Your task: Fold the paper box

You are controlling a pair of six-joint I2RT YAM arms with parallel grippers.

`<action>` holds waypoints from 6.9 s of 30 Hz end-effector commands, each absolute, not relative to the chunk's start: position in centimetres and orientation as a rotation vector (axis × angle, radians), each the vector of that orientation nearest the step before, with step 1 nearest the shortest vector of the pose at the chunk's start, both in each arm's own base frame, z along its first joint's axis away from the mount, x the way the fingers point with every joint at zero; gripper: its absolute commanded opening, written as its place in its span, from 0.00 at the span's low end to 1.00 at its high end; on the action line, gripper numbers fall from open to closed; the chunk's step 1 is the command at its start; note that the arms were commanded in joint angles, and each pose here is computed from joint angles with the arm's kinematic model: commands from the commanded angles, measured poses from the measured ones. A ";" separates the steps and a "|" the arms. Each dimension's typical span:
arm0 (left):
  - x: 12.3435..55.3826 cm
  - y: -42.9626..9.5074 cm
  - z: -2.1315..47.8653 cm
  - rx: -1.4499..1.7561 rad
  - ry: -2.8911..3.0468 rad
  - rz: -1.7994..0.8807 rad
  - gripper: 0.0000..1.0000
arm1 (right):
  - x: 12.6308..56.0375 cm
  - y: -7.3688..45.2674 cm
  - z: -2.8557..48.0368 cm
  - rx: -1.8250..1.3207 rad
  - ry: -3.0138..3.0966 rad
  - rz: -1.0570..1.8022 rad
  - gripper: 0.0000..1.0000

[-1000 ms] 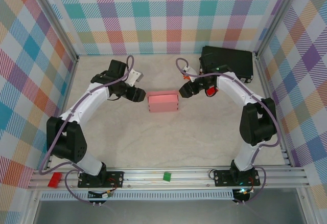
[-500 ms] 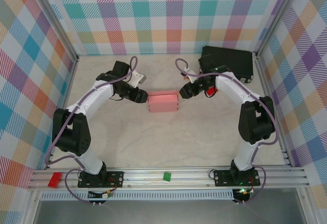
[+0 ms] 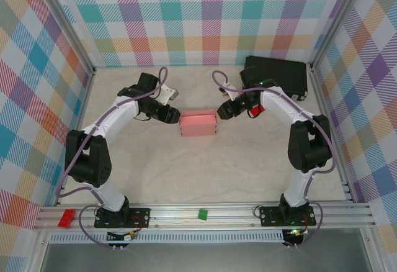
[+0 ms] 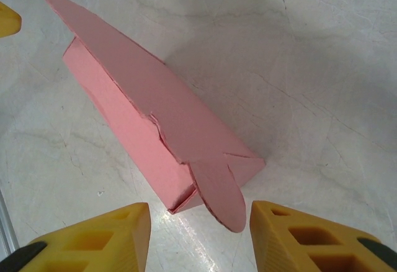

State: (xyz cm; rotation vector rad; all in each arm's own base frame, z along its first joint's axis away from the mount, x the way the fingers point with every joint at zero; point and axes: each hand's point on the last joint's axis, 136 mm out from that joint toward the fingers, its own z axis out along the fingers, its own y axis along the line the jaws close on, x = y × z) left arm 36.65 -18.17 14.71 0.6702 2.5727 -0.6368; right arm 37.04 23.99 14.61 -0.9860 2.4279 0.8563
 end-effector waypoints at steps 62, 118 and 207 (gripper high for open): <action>36.7 -19.3 15.9 0.553 2.566 -0.750 0.26 | 36.9 24.4 14.7 -0.856 2.517 0.821 0.26; 35.7 -20.8 14.3 0.511 2.612 -0.780 0.15 | 35.2 25.4 14.5 -0.828 2.585 0.767 0.17; 34.5 -21.0 11.9 0.552 2.700 -0.747 0.11 | 34.6 26.5 12.9 -0.722 2.742 0.785 0.14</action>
